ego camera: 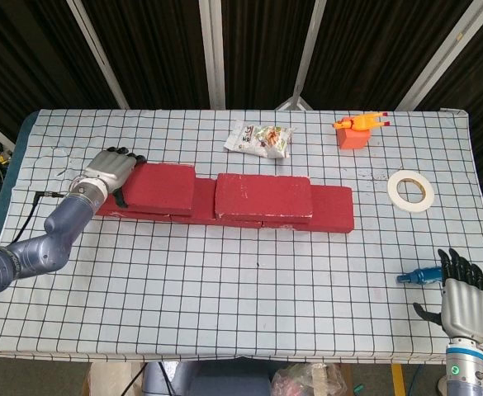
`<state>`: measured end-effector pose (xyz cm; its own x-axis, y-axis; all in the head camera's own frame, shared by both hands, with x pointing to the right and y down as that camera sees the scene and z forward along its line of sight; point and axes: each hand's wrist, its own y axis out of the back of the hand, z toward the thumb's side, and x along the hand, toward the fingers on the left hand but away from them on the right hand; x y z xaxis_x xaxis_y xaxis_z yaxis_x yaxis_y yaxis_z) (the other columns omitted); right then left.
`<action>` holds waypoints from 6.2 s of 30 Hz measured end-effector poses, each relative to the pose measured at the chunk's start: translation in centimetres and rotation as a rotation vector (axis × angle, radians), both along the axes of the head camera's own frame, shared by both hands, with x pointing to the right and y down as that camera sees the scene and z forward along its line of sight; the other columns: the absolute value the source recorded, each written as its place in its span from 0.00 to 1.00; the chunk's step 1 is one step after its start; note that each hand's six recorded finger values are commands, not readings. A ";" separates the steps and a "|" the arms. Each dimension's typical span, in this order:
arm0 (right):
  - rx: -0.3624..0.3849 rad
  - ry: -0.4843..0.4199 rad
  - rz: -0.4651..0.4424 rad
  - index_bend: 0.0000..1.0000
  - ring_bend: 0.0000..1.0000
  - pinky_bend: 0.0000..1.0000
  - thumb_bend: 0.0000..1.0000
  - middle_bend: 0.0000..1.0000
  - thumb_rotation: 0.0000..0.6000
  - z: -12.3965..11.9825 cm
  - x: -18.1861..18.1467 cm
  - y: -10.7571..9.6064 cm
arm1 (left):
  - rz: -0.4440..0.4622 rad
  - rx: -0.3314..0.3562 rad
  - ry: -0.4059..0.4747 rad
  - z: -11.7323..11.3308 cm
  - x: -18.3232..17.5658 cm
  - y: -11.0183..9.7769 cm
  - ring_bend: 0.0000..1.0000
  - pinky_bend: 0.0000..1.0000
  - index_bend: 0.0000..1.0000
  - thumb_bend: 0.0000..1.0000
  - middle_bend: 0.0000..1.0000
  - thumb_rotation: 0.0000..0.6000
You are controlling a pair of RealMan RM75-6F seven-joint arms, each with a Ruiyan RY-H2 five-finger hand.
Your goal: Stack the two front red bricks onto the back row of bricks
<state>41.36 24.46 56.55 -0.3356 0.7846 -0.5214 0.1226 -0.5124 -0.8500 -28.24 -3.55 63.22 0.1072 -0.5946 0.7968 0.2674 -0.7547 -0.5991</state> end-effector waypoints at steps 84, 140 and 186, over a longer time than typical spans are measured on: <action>-0.010 -0.020 0.020 0.05 0.00 0.00 0.18 0.00 1.00 -0.4 0.7 0.0 | -0.004 0.020 0.002 4.0 4.8 1.0 0.06 0.08 0.21 0.00 0.14 1.00; -0.021 -0.013 0.024 0.05 0.00 0.00 0.18 0.00 1.00 0.0 0.5 0.0 | -0.003 0.010 -0.007 3.9 5.3 1.2 0.00 0.02 0.00 0.00 0.00 1.00; -0.054 -0.016 0.020 0.05 0.00 0.00 0.18 0.00 1.00 0.8 0.4 0.0 | -0.114 -0.033 -0.034 2.8 -9.2 6.7 0.00 0.02 0.03 0.00 0.00 1.00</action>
